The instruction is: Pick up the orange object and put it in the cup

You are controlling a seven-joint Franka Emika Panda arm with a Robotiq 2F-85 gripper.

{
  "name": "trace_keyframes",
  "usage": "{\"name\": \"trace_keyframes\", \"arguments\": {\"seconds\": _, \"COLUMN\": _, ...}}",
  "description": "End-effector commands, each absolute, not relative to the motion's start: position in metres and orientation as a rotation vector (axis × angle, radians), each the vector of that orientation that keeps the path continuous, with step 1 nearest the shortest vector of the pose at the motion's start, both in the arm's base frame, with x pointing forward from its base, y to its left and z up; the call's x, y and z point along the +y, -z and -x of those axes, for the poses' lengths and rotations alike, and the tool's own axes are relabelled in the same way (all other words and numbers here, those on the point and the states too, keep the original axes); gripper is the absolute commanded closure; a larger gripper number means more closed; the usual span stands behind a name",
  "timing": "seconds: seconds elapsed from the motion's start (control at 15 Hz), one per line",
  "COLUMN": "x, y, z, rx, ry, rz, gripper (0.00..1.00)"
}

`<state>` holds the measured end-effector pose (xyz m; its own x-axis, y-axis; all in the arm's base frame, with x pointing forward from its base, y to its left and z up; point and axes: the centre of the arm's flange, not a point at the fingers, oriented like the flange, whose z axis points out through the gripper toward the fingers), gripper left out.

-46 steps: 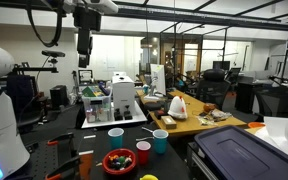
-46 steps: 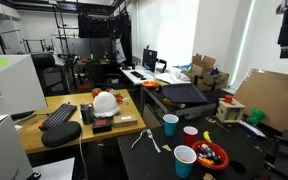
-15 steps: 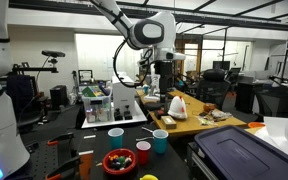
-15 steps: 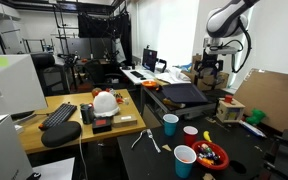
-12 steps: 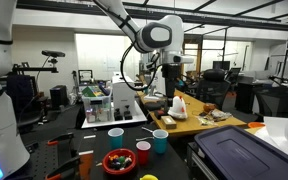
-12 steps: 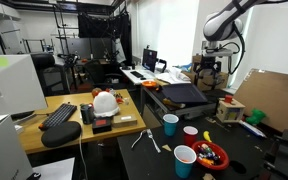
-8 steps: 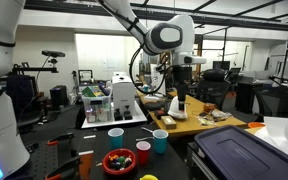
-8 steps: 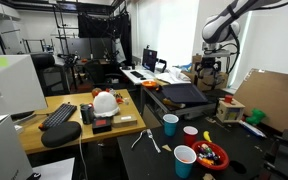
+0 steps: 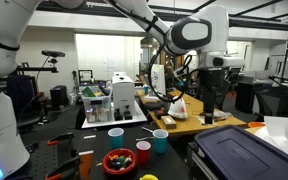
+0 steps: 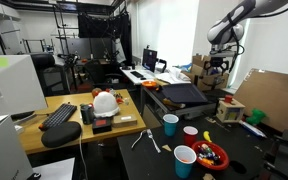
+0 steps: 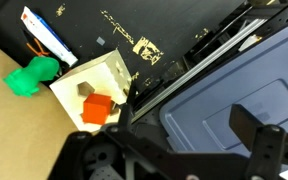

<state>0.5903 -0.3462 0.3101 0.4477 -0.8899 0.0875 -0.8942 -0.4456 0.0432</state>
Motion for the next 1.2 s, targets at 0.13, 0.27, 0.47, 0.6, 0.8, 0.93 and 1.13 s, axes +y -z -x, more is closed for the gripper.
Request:
{"name": "trace_keyframes", "arguments": {"seconds": 0.13, "x": -0.412, "y": -0.290, "z": -0.584, "rx": -1.820, "ry": -0.023, "rz": -2.452, "gripper": 0.00}}
{"name": "trace_keyframes", "arguments": {"seconds": 0.27, "x": -0.429, "y": -0.280, "z": -0.575, "rx": -1.848, "ry": -0.013, "rz": -2.419, "gripper": 0.00}}
{"name": "trace_keyframes", "arguments": {"seconds": 0.47, "x": -0.454, "y": -0.266, "z": -0.559, "rx": -1.854, "ry": 0.004, "rz": -2.410, "gripper": 0.00}}
{"name": "trace_keyframes", "arguments": {"seconds": 0.6, "x": -0.468, "y": -0.259, "z": -0.549, "rx": -1.855, "ry": 0.014, "rz": -2.405, "gripper": 0.00}}
{"name": "trace_keyframes", "arguments": {"seconds": 0.8, "x": -0.485, "y": -0.251, "z": -0.534, "rx": -1.846, "ry": 0.029, "rz": -2.406, "gripper": 0.00}}
{"name": "trace_keyframes", "arguments": {"seconds": 0.93, "x": -0.493, "y": -0.245, "z": -0.527, "rx": -1.838, "ry": 0.043, "rz": -2.413, "gripper": 0.00}}
{"name": "trace_keyframes", "arguments": {"seconds": 1.13, "x": -0.498, "y": -0.229, "z": -0.515, "rx": -1.839, "ry": 0.067, "rz": -2.460, "gripper": 0.00}}
